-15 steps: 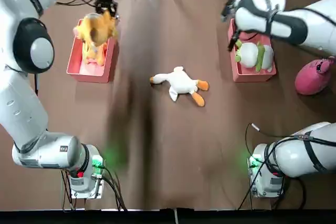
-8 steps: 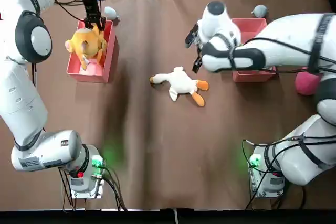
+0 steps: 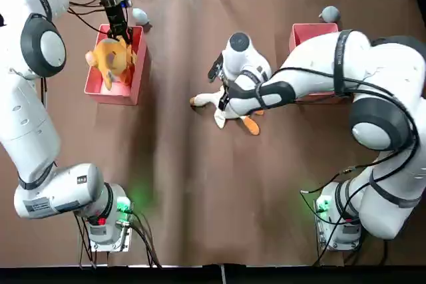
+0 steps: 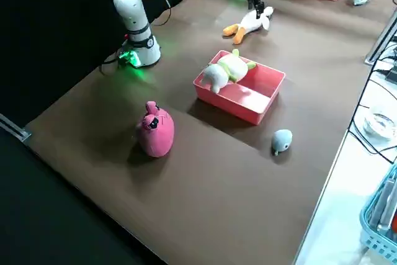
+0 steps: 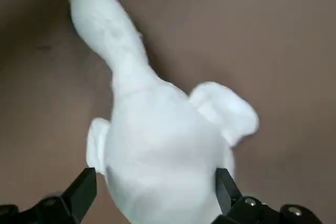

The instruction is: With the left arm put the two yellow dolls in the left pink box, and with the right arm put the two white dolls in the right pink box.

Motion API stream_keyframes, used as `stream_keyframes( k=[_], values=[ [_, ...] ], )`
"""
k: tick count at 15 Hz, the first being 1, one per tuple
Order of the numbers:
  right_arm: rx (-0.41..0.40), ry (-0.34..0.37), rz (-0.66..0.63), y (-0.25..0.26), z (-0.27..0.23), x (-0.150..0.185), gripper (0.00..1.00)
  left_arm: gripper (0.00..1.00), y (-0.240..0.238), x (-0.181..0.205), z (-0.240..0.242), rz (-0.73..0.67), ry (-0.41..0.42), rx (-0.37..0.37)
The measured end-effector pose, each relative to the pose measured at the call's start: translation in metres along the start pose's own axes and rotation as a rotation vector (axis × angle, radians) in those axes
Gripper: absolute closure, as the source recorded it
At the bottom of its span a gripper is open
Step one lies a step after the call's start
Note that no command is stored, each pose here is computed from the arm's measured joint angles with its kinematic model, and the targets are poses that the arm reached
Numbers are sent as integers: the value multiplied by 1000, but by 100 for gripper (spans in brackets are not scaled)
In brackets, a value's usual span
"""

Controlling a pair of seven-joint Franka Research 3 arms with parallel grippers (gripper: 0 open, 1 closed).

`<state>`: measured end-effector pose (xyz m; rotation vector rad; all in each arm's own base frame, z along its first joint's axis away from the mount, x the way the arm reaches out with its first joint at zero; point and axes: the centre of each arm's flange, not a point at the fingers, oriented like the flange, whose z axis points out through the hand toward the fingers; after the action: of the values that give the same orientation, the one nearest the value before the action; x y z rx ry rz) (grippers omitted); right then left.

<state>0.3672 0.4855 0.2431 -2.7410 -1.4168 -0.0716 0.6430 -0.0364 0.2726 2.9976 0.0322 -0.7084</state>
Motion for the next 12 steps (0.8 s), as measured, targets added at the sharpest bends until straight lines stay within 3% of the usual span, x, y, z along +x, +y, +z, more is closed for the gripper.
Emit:
stream_keyframes(
  k=[2,5,6,9,12],
  values=[
    [3,-11,-19,-14,11,3,0,94,2,3,5,4,1,-2],
    [-3,-9,-24,-14,19,4,2,71,5,5,8,9,1,-3],
    [-6,-8,-19,-10,20,4,11,65,7,5,8,11,2,-2],
    [-12,-7,-4,0,19,5,42,68,14,5,6,41,8,0],
    [-13,-22,32,12,11,7,58,56,29,4,8,149,8,6]
  ],
)
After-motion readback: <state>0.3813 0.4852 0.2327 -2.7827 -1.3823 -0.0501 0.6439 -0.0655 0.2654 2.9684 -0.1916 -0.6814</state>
